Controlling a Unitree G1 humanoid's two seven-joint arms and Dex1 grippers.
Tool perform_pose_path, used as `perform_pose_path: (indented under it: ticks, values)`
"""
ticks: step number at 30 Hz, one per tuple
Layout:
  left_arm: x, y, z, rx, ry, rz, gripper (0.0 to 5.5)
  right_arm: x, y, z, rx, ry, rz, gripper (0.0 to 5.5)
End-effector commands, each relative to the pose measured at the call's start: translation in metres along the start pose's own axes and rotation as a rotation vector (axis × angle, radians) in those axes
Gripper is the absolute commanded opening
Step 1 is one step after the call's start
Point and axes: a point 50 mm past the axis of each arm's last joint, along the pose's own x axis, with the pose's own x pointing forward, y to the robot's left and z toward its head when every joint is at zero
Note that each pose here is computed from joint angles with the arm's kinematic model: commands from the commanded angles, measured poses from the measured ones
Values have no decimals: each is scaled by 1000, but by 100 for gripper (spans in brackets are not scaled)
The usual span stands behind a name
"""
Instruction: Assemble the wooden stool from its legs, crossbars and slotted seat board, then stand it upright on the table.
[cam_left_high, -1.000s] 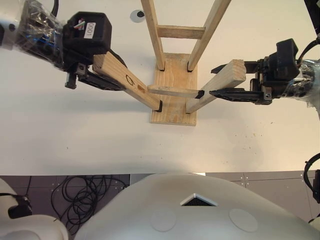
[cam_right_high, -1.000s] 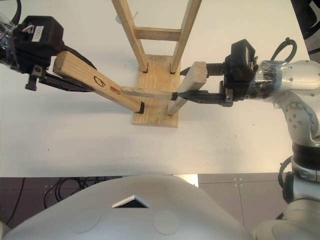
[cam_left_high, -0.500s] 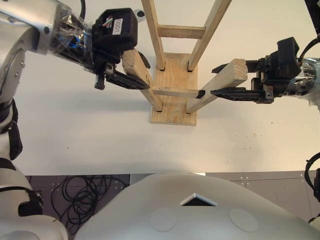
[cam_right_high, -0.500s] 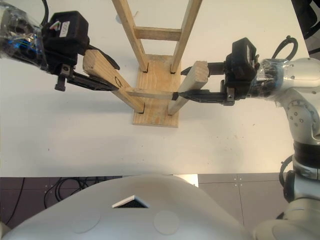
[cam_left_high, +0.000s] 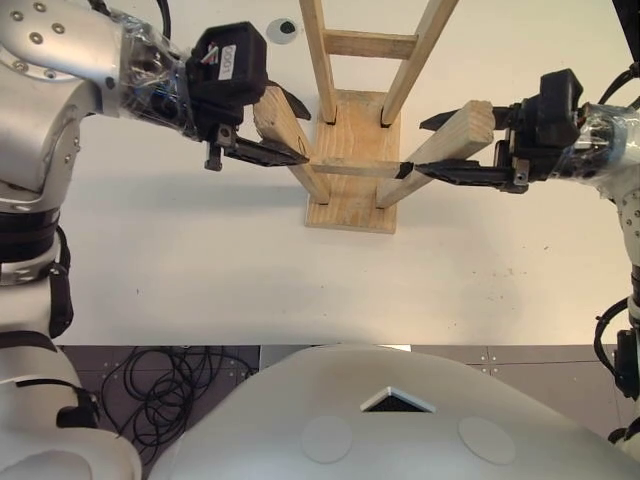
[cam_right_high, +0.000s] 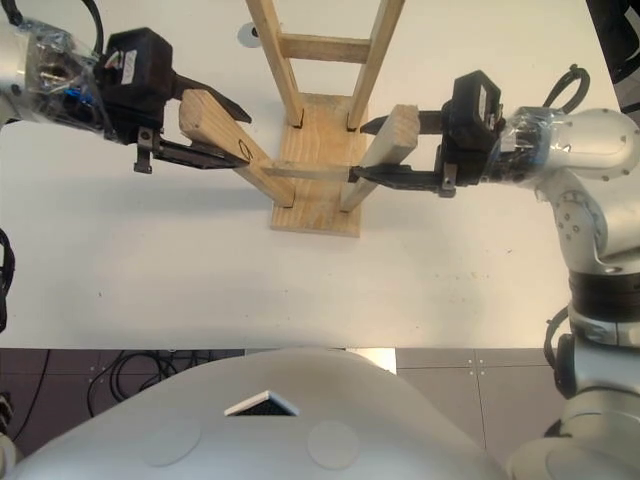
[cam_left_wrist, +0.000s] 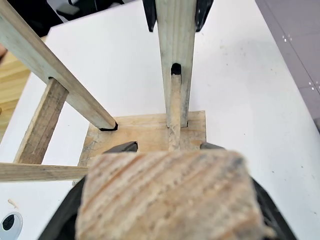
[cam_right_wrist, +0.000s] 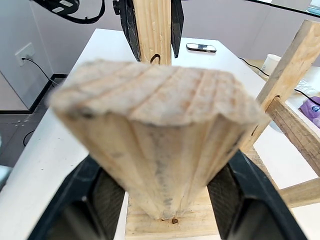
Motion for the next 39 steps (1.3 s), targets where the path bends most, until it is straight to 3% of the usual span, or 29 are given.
perform_pose_path:
  ticks: [1, 10, 11, 16, 19, 22, 29, 33, 36, 39]
  values:
    - [62, 23, -68, -237, -32, 503, 201, 74, 8, -44, 186, 64, -10, 205]
    - [21, 51, -51, -191, -225, 754, 201, 81, -5, -15, 144, -46, -27, 205]
    - [20, 53, -52, -200, -238, 752, 242, 81, -3, -14, 148, -48, -13, 244]
    - [11, 72, -49, -154, -220, 820, 323, 85, 5, -4, 169, -81, 41, 333]
    - [5, 83, -45, -114, -227, 889, 329, 89, 6, 6, 185, -124, 42, 390]
    - [-3, 87, -44, -99, -276, 963, 329, 91, 1, 18, 182, -185, -5, 390]
    - [-24, 72, -25, -171, -698, 1061, 329, 82, 5, 39, 266, -361, -28, 390]
    - [-30, 64, -29, -182, -745, 1108, 329, 82, 19, 38, 304, -362, 35, 390]
    - [-52, 53, -26, -188, -885, 1213, 329, 77, 26, 48, 276, -362, 84, 390]
    - [-80, 29, -46, -221, -968, 1400, 329, 64, 21, 73, 261, -427, 87, 390]
